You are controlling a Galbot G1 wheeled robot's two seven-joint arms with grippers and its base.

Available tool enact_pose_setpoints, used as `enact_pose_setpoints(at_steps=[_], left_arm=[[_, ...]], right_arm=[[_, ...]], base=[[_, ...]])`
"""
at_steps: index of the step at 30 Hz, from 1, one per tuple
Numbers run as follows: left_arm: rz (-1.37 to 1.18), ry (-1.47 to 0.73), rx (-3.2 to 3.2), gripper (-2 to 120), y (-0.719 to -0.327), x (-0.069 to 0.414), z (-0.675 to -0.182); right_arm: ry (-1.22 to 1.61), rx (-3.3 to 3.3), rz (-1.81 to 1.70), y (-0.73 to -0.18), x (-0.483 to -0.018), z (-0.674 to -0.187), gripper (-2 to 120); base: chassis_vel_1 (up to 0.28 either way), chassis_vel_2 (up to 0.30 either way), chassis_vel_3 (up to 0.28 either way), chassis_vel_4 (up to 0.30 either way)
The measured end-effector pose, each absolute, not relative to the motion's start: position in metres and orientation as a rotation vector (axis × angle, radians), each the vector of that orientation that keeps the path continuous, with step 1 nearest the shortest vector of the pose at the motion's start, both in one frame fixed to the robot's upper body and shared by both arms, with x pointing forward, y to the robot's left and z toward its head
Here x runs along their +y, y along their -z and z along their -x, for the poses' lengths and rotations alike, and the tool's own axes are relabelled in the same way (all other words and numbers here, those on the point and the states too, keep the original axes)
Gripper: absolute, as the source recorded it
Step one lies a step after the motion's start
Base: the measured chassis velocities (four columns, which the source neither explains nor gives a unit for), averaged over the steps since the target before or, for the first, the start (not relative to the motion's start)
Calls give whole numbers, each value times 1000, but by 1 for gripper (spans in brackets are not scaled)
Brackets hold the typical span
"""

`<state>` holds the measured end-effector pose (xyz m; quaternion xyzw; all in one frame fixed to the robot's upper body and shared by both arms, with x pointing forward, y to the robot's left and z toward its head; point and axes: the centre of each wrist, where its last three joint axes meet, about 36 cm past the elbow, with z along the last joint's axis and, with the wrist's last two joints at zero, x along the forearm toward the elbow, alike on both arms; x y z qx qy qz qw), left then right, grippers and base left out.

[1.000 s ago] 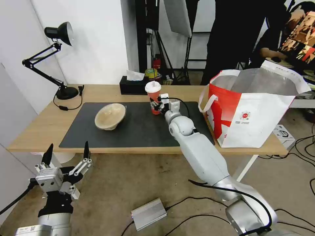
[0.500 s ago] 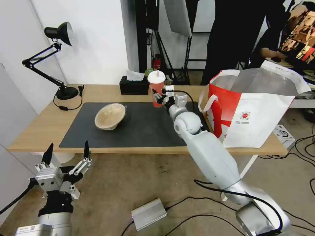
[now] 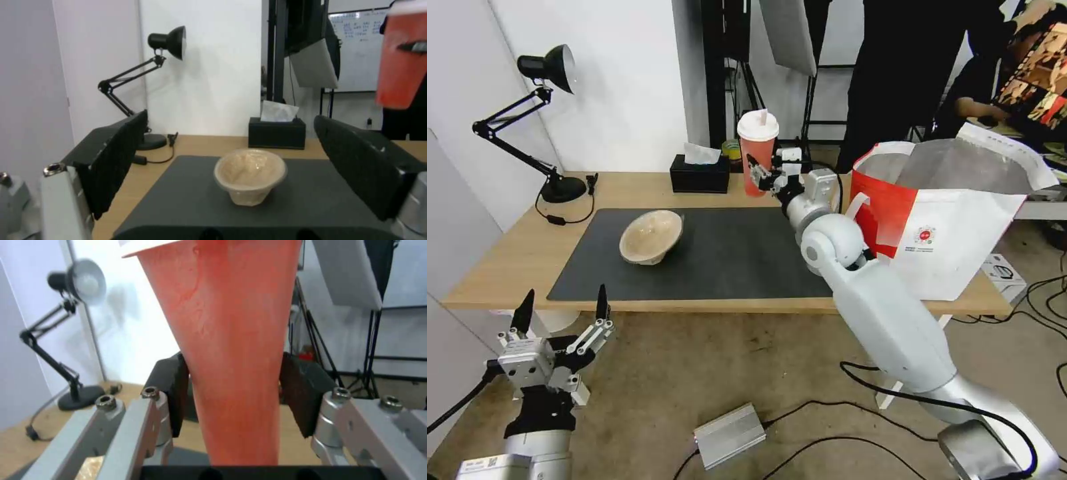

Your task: Pick up the trash from the table and place it into the takeout bag.

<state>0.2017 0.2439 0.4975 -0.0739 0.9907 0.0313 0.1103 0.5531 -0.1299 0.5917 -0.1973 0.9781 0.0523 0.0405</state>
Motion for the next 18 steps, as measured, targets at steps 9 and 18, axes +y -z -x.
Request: enact_pose_setpoints(at_steps=[9,18], left_arm=[[218,-89,2909,100,-498,244,-202],[218,-89,2907,100,-498,244,-203]], right_arm=[[-212,2951,589,-633,-152,-527,46],[-281,2938,554,-673,-179,-508,46]], base=[[0,0,0,0],[0,0,0,0]])
